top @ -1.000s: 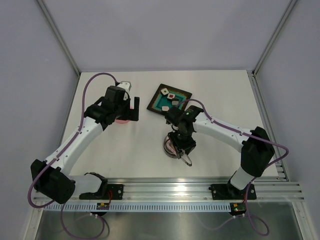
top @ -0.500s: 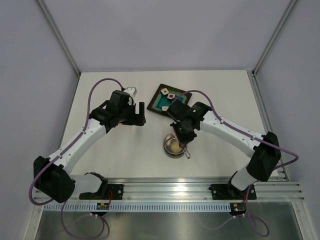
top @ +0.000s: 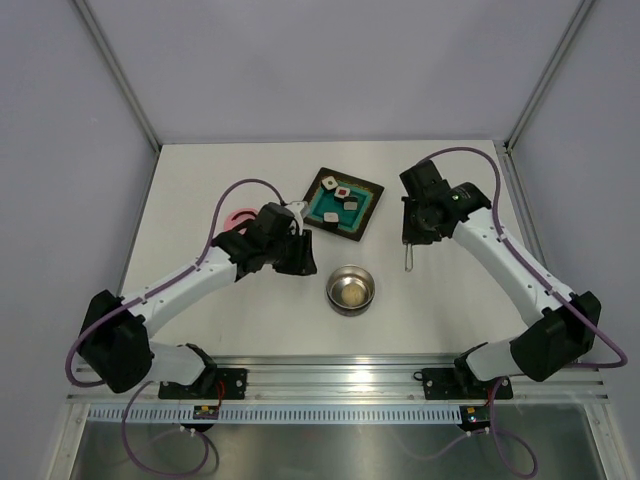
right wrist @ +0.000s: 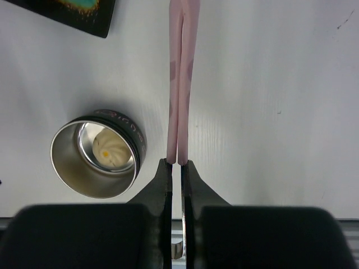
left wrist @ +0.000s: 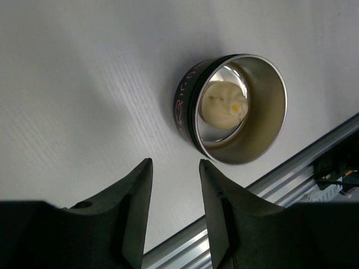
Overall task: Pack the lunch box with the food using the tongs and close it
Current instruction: Place the fake food in the packing box, then move the packing box to the center of the board.
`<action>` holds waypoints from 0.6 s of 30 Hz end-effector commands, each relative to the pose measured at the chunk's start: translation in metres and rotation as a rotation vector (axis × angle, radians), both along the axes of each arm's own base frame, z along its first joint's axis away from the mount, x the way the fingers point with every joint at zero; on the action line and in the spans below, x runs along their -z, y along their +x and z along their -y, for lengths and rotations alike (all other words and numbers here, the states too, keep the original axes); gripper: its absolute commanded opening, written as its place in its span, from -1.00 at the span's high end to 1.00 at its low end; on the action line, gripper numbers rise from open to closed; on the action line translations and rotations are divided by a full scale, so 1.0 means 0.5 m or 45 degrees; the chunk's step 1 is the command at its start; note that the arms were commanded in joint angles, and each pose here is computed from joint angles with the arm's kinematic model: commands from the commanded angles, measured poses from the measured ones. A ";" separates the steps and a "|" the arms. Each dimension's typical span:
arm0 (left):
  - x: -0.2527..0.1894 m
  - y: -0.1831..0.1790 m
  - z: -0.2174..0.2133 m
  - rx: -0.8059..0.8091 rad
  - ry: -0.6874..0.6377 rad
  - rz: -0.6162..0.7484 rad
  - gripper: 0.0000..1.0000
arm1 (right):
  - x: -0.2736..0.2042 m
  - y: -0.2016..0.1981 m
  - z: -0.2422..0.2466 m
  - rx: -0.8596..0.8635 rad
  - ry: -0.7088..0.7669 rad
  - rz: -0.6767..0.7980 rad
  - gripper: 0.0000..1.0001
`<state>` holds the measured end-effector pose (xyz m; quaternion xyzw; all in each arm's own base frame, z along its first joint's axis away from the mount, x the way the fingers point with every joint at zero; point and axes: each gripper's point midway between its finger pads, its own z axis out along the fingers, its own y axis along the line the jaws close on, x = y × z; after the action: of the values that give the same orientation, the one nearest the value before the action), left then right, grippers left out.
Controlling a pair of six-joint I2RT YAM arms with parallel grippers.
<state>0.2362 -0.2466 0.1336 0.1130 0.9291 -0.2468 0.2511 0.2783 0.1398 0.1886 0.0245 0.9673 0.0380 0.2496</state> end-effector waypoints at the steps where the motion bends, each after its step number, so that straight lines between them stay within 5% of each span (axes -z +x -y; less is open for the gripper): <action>1: -0.006 0.002 0.061 0.014 -0.171 -0.052 0.16 | -0.027 0.038 0.018 0.049 0.018 0.121 1.00; 18: 0.091 -0.009 0.129 0.081 -0.180 -0.231 0.17 | 0.000 0.035 0.007 0.016 0.049 0.083 1.00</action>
<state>0.2227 -0.2926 0.0733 0.0943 0.9392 -0.2941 0.1502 0.2882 0.1323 0.1789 0.0381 0.9642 0.0418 0.2591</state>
